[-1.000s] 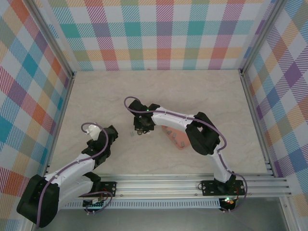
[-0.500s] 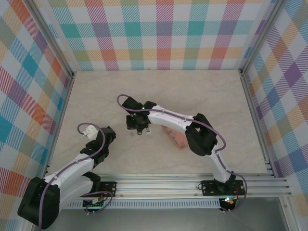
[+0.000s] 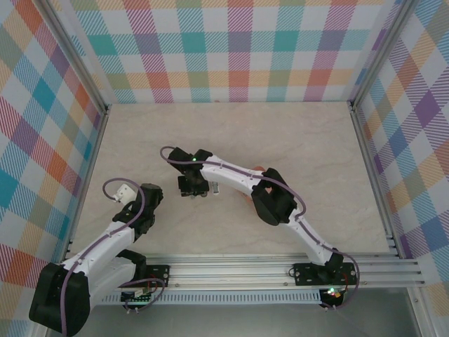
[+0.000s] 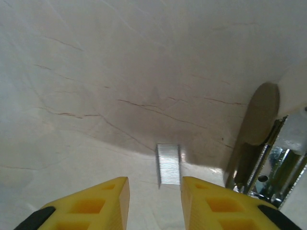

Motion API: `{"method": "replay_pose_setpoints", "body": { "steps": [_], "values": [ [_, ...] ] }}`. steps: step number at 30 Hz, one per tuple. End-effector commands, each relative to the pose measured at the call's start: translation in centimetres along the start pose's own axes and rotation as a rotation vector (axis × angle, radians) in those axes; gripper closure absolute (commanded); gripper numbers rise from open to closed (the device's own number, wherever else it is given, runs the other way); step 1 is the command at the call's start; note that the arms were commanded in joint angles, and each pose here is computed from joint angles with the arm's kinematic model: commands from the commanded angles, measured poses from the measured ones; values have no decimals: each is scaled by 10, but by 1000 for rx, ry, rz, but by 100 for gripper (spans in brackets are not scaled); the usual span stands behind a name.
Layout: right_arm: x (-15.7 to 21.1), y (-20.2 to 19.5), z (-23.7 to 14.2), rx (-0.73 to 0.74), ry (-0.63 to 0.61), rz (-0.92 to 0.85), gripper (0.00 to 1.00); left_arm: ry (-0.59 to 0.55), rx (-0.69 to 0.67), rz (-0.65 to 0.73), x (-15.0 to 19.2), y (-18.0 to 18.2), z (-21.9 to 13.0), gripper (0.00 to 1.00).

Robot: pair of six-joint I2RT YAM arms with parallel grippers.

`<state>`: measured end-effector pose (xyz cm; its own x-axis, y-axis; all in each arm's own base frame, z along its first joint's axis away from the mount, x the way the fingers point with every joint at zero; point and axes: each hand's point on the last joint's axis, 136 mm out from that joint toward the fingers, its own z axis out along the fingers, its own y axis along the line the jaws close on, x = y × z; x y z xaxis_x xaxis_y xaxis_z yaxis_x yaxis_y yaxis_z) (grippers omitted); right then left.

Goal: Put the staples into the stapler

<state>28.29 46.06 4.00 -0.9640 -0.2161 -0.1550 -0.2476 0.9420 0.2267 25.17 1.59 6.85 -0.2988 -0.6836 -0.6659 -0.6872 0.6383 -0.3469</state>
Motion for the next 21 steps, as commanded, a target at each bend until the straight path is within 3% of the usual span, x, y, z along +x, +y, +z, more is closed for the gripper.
{"method": "replay_pose_setpoints", "body": {
  "steps": [1, 21],
  "values": [
    [4, 0, -6, 21, 20, -34, 66, -3, -5, -30, -5, 0, -2, 4],
    [9, -9, 17, 94, 55, -87, 65, -16, 14, -13, -7, -4, -1, 4]
  ]
}}
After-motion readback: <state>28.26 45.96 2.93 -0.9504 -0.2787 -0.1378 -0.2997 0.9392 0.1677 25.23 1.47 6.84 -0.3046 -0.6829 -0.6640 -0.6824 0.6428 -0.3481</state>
